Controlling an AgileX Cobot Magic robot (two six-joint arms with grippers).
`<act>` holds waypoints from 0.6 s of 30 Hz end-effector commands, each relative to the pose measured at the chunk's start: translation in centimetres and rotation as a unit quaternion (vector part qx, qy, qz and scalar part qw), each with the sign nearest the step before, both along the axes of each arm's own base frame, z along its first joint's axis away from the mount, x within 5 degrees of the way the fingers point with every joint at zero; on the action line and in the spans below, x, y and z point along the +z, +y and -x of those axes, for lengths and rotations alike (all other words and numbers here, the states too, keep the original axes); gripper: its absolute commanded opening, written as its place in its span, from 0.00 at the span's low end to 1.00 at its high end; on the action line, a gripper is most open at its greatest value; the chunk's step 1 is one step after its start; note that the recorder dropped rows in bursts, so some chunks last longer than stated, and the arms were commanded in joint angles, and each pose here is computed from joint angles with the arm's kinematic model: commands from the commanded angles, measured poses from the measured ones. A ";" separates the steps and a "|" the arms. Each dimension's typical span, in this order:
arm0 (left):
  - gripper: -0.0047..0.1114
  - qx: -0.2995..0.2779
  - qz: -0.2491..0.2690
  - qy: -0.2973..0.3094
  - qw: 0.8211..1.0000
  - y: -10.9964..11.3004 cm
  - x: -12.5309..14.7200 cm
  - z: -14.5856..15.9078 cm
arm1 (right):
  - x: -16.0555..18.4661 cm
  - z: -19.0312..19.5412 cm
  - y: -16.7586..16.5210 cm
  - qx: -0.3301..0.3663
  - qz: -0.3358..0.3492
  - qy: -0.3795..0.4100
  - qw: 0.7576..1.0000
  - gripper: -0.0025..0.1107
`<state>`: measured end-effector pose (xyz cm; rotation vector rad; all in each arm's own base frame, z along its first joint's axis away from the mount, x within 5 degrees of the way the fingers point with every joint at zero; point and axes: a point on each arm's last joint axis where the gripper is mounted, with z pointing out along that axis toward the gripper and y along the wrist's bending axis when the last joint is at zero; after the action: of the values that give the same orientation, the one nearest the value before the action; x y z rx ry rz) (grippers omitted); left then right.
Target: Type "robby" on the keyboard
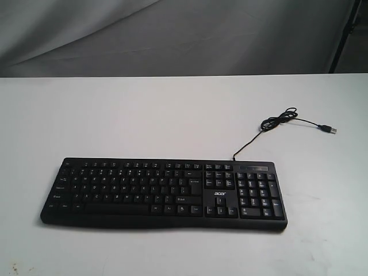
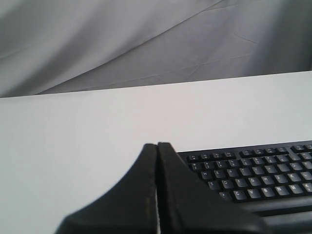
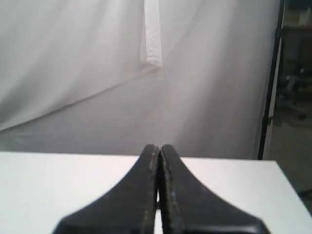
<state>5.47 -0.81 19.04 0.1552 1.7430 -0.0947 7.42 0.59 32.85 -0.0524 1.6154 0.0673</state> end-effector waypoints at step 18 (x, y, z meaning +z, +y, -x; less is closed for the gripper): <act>0.04 -0.003 -0.001 0.000 1.000 0.0 -0.1 0.0 | -4.3 -16.8 28.0 0.389 0.120 0.355 0.841 0.02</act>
<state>5.47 -0.81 19.04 0.1552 1.7430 -0.0947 24.10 25.78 29.41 -0.9013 2.2721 0.5530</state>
